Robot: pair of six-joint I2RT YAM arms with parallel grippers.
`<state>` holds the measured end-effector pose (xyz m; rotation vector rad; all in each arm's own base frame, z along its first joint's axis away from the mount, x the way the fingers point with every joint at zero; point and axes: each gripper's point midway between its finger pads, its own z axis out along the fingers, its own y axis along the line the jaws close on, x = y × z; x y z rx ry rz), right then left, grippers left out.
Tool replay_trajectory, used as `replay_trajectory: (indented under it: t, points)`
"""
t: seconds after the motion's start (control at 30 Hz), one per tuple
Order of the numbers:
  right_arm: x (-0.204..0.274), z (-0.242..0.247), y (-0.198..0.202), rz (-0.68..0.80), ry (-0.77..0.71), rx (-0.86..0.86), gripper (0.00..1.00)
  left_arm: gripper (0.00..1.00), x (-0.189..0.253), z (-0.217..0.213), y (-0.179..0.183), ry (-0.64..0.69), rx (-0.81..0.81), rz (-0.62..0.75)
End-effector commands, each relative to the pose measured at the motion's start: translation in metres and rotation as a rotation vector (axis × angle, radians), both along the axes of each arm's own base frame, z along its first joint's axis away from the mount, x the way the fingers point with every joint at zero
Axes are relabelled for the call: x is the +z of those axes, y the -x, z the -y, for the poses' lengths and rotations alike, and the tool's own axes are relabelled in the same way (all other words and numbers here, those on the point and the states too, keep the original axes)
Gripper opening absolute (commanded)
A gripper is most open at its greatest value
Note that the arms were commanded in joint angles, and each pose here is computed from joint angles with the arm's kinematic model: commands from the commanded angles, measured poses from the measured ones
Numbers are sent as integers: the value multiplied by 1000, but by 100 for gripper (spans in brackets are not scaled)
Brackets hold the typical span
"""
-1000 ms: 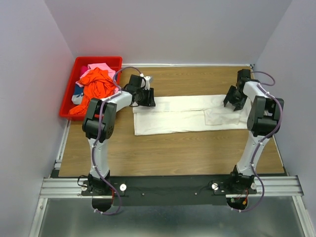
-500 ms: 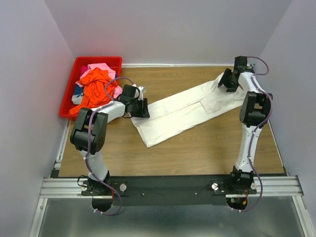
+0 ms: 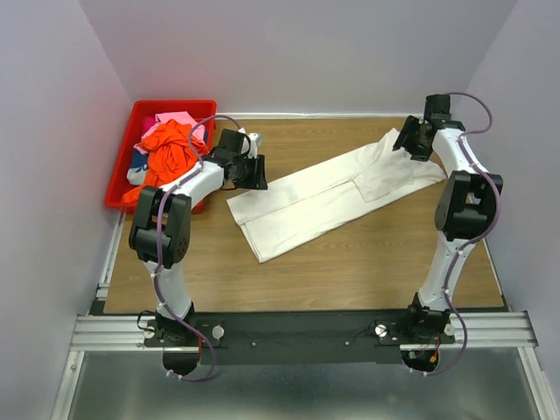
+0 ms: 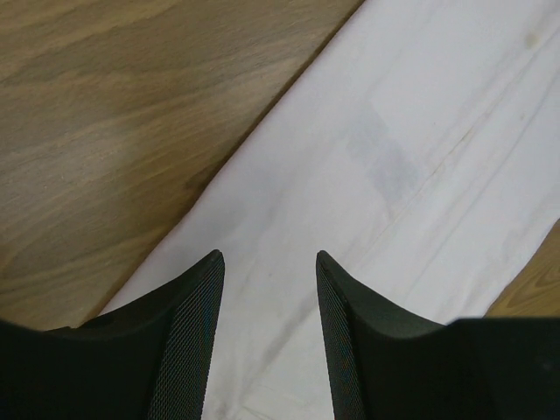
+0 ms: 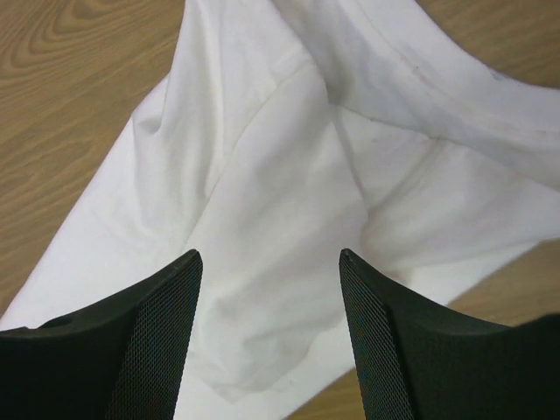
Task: Fold and stack the t-shirts
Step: Fold the tshirt
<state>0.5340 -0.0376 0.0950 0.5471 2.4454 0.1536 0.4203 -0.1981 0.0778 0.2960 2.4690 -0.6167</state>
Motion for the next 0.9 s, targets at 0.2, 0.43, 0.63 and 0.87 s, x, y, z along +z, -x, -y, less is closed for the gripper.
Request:
replay_trajectory:
  t: [0.2, 0.43, 0.63, 0.87]
  points:
    - [-3, -11, 40, -1, -43, 60, 65, 54, -25, 25, 7, 10, -91, -41]
    - [-41, -32, 31, -42, -158, 113, 62, 54, -58, 20, 19, -27, -86, -98]
    - [-84, -35, 19, -105, -174, 114, 62, 54, -81, 0, 48, -98, -26, -188]
    - [-113, -52, 3, -135, -175, 128, 62, 54, -87, 4, 103, -77, -43, -280]
